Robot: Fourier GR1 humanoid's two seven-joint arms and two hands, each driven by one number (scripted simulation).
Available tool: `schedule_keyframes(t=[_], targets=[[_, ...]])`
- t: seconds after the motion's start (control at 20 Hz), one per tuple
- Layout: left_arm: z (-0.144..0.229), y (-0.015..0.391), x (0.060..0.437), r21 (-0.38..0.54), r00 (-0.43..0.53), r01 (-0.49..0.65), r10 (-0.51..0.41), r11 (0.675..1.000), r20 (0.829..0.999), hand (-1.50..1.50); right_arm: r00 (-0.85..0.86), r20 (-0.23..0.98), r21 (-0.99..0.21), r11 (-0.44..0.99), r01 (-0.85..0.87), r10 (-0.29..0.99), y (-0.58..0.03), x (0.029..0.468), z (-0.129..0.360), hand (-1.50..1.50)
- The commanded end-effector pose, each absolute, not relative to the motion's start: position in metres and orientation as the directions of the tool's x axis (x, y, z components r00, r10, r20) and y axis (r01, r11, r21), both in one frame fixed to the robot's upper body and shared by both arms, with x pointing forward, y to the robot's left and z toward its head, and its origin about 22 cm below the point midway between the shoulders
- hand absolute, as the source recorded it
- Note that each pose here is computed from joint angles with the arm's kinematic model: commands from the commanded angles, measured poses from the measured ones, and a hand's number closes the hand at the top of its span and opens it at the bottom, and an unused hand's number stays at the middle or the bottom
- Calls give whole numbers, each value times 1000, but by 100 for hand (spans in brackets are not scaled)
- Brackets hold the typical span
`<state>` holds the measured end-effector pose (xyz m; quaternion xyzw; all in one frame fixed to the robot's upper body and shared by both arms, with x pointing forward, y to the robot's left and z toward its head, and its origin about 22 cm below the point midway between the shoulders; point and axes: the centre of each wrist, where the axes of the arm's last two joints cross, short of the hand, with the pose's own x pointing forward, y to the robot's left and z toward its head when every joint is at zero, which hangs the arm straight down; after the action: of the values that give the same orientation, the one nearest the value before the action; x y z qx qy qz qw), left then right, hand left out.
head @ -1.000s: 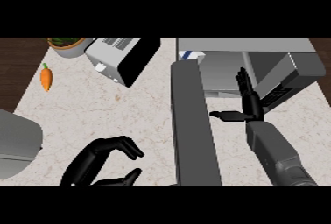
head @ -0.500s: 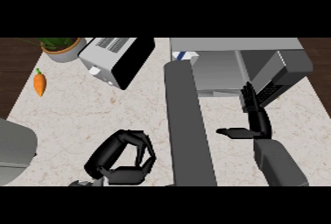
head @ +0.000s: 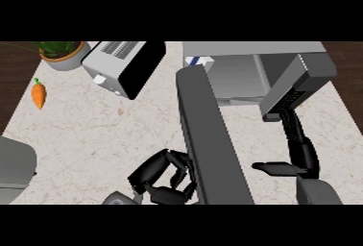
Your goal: Pick up the milk, place it into the microwave and close the microwave
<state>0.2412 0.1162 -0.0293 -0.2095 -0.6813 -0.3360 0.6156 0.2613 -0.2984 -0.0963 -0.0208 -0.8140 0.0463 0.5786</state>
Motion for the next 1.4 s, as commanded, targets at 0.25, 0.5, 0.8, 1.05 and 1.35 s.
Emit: schedule_keyframes(t=[0.25,0.5,0.8,1.05,1.35], targets=[[-61,50,217,278,-189,792,-215,543,958,150,-370,925,-92,996,12,90,-316,210,-57,-150],[-53,23,208,290,-206,735,-206,613,957,150,-400,917,-40,998,-56,14,-332,208,-16,-150],[-33,10,223,249,-196,624,-160,740,967,150,-444,895,-28,991,-135,-35,-337,211,12,-150],[-21,8,246,198,-195,552,-106,810,975,150,-446,891,-24,974,-224,-81,-340,215,28,-150],[-4,0,260,191,-256,487,-70,852,964,150,-448,886,-66,922,-381,-121,-335,214,55,-150]])
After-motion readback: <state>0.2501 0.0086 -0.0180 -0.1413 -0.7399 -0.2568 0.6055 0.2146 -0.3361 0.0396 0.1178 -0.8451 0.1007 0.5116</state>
